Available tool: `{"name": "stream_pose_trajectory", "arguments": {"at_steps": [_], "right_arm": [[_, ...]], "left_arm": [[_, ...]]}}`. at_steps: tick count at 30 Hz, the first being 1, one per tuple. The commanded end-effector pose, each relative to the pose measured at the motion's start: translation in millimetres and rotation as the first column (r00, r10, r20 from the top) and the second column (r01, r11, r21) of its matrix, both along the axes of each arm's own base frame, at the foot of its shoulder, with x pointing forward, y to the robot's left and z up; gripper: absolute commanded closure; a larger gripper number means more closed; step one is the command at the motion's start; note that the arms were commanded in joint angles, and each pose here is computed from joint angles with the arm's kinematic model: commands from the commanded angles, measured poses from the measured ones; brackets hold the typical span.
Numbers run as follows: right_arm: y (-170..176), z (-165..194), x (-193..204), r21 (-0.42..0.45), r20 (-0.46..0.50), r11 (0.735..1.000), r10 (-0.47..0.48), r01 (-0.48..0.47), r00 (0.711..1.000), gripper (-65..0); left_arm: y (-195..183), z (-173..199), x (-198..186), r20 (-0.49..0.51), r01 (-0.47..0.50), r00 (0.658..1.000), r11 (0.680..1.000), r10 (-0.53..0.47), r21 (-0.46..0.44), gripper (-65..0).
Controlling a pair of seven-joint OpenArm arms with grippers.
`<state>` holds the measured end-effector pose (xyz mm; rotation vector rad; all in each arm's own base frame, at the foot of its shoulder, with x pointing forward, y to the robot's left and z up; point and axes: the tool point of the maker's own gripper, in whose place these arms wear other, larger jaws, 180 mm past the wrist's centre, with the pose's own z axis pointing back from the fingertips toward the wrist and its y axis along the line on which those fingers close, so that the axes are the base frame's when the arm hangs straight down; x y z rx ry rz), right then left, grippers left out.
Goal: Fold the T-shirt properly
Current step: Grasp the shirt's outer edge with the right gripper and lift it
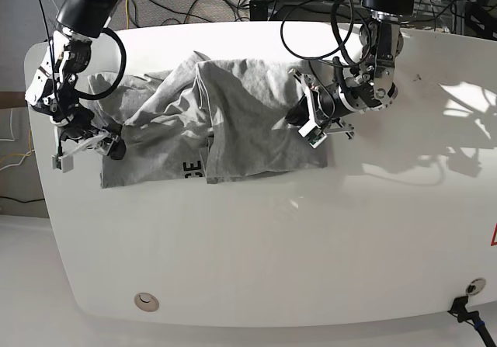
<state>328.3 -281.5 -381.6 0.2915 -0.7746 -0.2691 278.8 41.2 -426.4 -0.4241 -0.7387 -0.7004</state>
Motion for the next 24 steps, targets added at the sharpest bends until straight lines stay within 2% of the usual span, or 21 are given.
{"name": "stream_pose_trajectory", "arguments": {"at_steps": [1, 5, 11, 20, 24], "right_arm": [[-19, 14, 12, -0.003, 0.045, 1.000, -0.028, 0.028, 0.999, -53.2], [-36, 3, 5, -0.006, -0.004, 0.999, -0.049, 0.049, 0.999, -53.2], [-25, -25, -13, 0.030, -0.058, 1.000, 0.010, -0.008, 0.998, -53.1], [39, -58, -34, 0.153, -0.118, 0.984, 0.107, -0.089, 0.987, -52.8], [58, -64, -39, 0.190, -0.143, 0.975, 0.142, -0.113, 0.980, -52.7]], "left_arm": [[12, -10, -4, -0.029, 0.007, 1.000, 0.997, -0.005, 0.080, 0.0], [12, -10, -4, -0.029, 0.007, 1.000, 0.997, -0.005, 0.080, 0.0], [12, -9, -4, -0.028, 0.007, 1.000, 0.997, -0.005, 0.081, 0.0], [12, -9, -4, -0.027, 0.007, 1.000, 0.997, -0.005, 0.082, 0.0], [12, -9, -3, -0.028, 0.009, 1.000, 0.997, -0.006, 0.082, 0.0]]}}
